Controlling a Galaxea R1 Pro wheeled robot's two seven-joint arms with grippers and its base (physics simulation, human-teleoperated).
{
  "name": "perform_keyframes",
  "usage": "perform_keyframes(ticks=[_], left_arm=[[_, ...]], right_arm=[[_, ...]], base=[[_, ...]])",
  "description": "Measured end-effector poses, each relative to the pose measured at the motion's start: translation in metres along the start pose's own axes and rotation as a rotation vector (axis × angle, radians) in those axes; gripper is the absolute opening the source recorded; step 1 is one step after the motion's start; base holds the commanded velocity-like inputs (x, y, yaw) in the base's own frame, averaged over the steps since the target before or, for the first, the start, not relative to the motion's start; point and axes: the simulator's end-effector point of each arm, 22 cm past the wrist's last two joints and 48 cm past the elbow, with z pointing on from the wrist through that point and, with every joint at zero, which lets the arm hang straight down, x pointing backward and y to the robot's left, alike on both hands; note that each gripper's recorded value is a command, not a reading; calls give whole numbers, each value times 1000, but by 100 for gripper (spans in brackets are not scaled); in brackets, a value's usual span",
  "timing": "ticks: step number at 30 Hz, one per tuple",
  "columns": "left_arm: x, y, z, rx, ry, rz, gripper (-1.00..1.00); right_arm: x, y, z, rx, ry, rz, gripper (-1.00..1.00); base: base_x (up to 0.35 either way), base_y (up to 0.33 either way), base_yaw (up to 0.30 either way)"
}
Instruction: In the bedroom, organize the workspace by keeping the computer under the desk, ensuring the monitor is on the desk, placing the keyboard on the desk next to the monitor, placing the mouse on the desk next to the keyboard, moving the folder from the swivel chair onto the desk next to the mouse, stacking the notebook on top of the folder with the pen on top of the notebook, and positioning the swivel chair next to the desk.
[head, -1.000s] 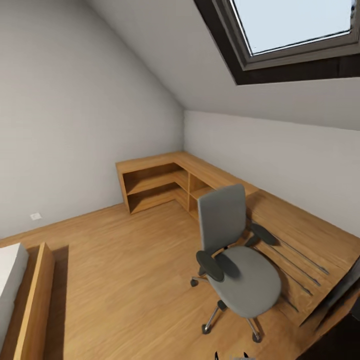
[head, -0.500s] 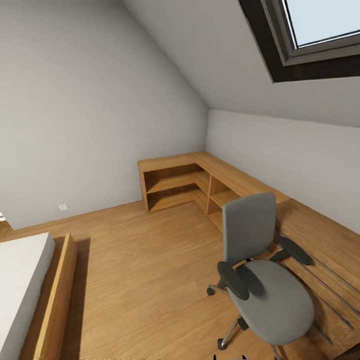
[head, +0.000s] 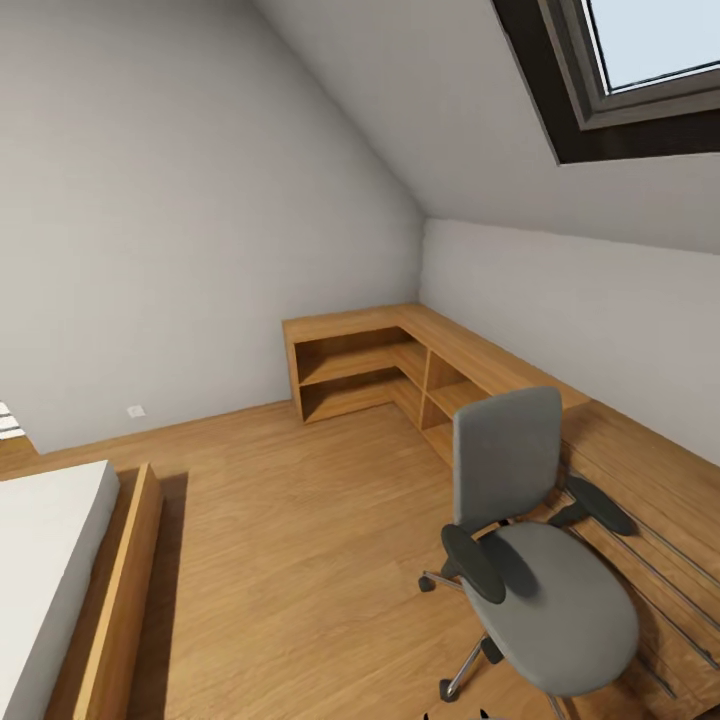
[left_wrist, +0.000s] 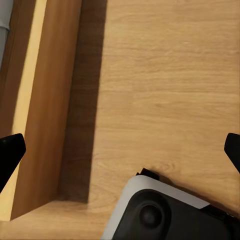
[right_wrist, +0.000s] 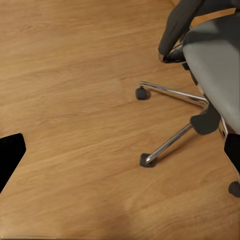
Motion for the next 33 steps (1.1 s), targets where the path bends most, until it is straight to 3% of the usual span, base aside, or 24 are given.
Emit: perform_keyframes(ticks=[16,33], left_arm=[[1,1,0,-2,6,-1,100],[1,0,0,3,4,-1,100]], right_arm=[[2,7,-2,-28,0,-17,100],[1,10,-3,-29,-1,-14,100]], base=[[0,0,1],[289,115,267]])
